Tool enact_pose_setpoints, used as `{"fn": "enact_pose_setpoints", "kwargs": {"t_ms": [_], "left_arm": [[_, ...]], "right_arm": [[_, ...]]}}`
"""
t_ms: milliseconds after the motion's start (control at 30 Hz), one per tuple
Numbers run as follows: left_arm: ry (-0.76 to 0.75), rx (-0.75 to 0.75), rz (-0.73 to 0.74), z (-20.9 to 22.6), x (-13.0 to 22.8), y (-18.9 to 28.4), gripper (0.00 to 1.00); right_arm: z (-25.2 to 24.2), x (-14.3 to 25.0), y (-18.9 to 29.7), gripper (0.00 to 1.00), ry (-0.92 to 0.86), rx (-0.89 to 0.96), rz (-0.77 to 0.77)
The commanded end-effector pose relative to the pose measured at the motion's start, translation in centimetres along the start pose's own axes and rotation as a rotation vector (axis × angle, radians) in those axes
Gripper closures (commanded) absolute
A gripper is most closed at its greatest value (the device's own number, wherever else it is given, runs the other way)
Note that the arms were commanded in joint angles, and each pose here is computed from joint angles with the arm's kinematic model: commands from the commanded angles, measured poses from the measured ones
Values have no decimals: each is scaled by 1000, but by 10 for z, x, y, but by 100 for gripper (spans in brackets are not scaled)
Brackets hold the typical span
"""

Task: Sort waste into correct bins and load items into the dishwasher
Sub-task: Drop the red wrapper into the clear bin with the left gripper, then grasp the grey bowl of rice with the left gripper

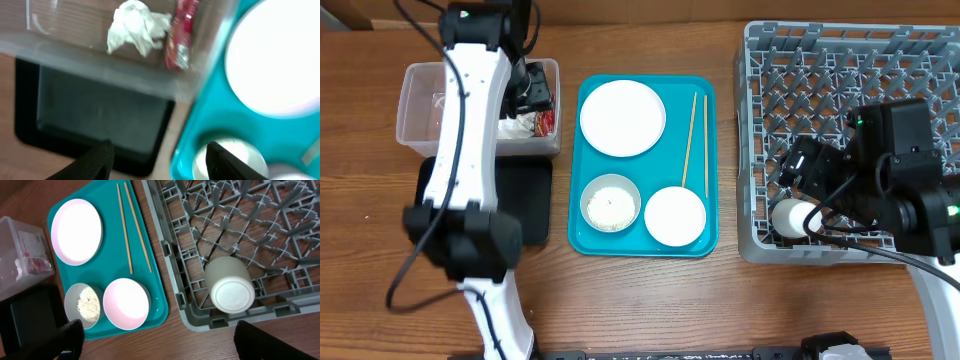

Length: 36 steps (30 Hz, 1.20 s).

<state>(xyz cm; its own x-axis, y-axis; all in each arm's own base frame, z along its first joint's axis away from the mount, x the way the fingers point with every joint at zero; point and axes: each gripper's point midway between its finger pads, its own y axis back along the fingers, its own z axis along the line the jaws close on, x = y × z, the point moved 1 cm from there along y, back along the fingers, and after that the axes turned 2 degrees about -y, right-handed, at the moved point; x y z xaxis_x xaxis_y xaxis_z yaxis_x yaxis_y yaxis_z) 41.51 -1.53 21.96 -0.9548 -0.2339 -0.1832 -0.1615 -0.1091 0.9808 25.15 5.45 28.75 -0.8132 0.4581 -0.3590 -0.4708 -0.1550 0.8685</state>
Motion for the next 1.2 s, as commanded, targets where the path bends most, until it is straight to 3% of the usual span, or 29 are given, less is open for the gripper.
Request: {"fn": "enact_pose_setpoints", "kwargs": {"t_ms": [0, 267, 433, 500, 633, 767, 967, 1167], "left_arm": [[-87, 79, -79, -25, 27, 58, 39], [-303, 116, -59, -85, 100, 81, 34], [-304, 62, 48, -90, 141, 49, 31], [-310, 112, 83, -105, 150, 26, 28], [-271, 193, 138, -128, 162, -21, 28], [-268, 270, 138, -147, 171, -63, 38], [-223, 229, 68, -153, 159, -97, 50], [-231, 188, 119, -161, 164, -135, 53]], "right_arm": [[3, -3, 4, 2, 6, -13, -18], [2, -2, 4, 2, 6, -10, -14], [2, -2, 4, 2, 6, -10, -14], [2, -2, 4, 2, 6, -11, -14], [2, -2, 4, 2, 6, -11, -14], [2, -2, 3, 1, 6, -9, -12], [2, -3, -3, 1, 5, 2, 4], [2, -4, -10, 3, 2, 18, 25]]}}
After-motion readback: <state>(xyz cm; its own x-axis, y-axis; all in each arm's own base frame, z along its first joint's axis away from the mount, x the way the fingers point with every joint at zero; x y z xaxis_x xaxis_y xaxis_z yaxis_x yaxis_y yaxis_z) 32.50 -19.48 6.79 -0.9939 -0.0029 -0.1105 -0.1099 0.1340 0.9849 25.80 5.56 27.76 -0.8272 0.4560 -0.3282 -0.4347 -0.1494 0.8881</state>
